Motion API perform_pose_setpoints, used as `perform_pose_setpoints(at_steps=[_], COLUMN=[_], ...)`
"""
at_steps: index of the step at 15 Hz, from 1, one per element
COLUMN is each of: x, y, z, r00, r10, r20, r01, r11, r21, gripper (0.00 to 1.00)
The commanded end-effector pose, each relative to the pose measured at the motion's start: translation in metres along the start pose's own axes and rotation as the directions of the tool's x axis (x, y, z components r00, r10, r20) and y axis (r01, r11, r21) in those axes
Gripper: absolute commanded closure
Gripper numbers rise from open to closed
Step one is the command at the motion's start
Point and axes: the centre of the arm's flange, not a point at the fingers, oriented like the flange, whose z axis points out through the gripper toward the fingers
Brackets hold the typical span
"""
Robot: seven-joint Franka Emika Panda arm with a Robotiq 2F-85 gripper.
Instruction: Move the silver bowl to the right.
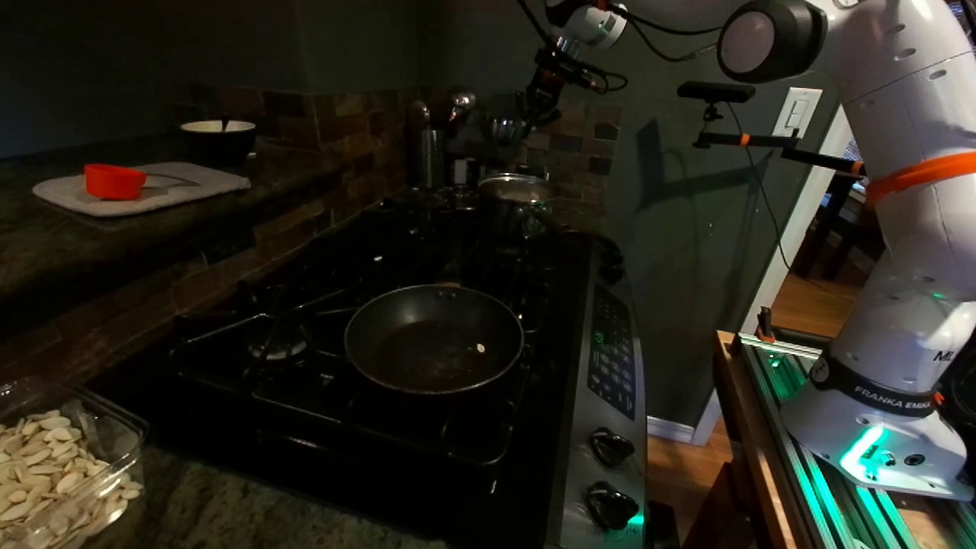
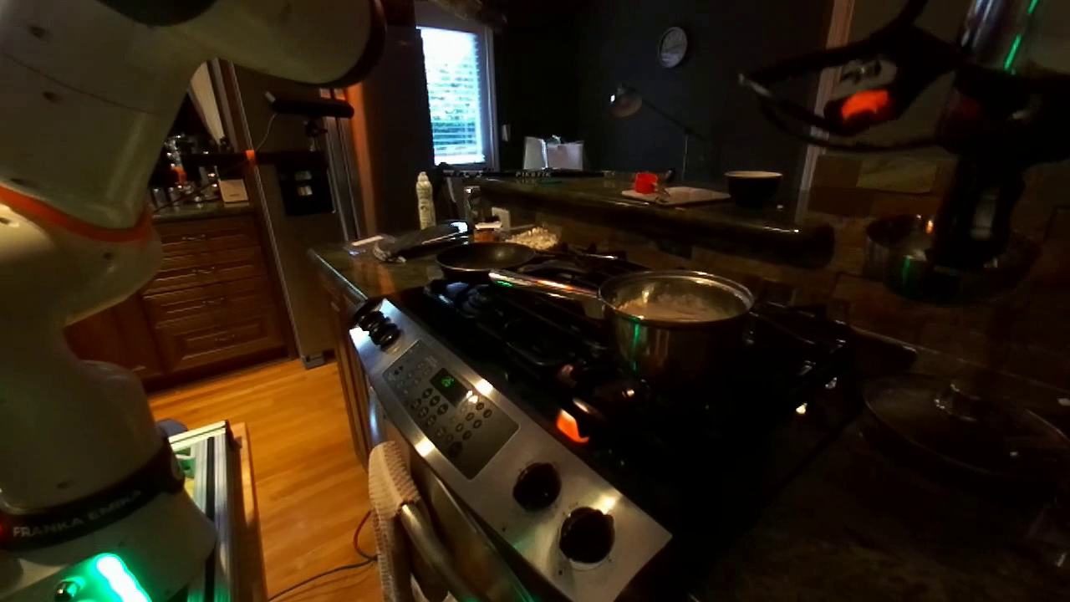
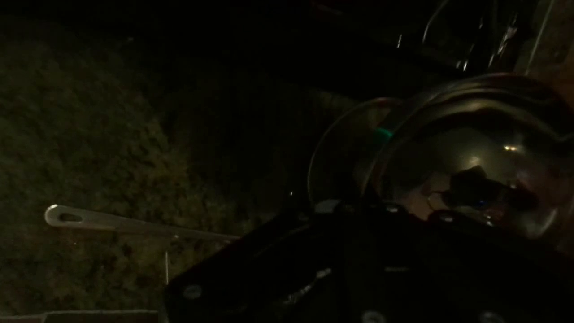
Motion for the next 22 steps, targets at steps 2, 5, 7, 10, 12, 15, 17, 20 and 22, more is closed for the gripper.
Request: perform_pose_setpoints(at_steps=[2,5,7,10,12,15,17,20,22], x=[0.031,0.042,0.042,0.037,0.046,0.047,0.043,0.038,0.039], y=[0.017,0.033,0.042,0.051,0.047,0.047,0.048,0.058,0.064], z=[0.049,0.070,0.078,0.089,0.089,0.088,0.094,0.118,0.131], r00=[0.988,0.972,0.972,0.979,0.978,0.977,0.986,0.988,0.986], r10=[0.009,-0.030,-0.067,-0.109,-0.088,-0.088,-0.107,-0.144,-0.162], r20=[-0.152,-0.234,-0.227,-0.170,-0.190,-0.192,-0.130,-0.063,-0.036], r01=[-0.016,0.001,0.025,0.064,0.046,0.046,0.078,0.124,0.147], r11=[0.999,0.992,0.982,0.966,0.976,0.976,0.974,0.962,0.955], r21=[-0.048,-0.124,-0.185,-0.250,-0.213,-0.213,-0.211,-0.243,-0.259], gripper=[0.99,0.99,0.99,0.99,0.96,0.96,0.99,0.99,0.99])
